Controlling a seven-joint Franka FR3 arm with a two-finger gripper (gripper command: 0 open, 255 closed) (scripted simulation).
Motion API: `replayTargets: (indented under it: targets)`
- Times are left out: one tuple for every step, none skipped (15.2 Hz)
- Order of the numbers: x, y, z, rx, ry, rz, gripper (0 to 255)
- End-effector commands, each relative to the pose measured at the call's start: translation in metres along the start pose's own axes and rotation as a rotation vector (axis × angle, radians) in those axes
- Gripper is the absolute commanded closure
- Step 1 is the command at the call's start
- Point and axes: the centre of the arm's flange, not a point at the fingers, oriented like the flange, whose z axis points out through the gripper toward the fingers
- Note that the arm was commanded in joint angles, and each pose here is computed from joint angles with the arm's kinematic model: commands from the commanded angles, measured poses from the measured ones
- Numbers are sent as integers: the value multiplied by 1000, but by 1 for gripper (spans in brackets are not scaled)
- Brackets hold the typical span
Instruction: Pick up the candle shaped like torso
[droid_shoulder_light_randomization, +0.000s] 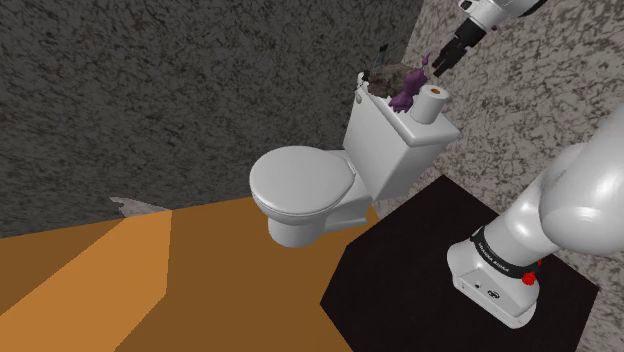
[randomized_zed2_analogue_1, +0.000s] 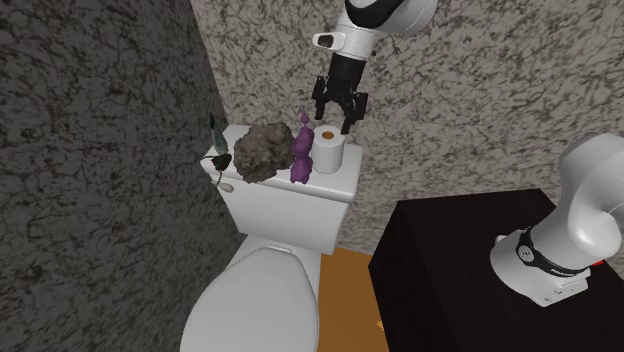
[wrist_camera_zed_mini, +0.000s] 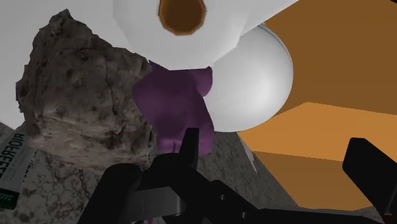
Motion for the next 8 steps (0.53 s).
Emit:
replayTargets:
  targets:
    - [2, 26, 13, 11, 16, -42, 0]
    - [1, 39, 19, 17, 21, -59, 0]
    - [1, 52, 25, 23, 26, -75, 0]
    - [0, 64, 32, 29, 31, -92, 0]
    - [0, 77, 38, 35, 36, -109, 0]
    - [0, 82, 40, 38, 38, -116, 0]
    - [-2, 82, 45, 38, 38, -116, 0]
    - [-3, 83, 50, 38, 38, -116, 0]
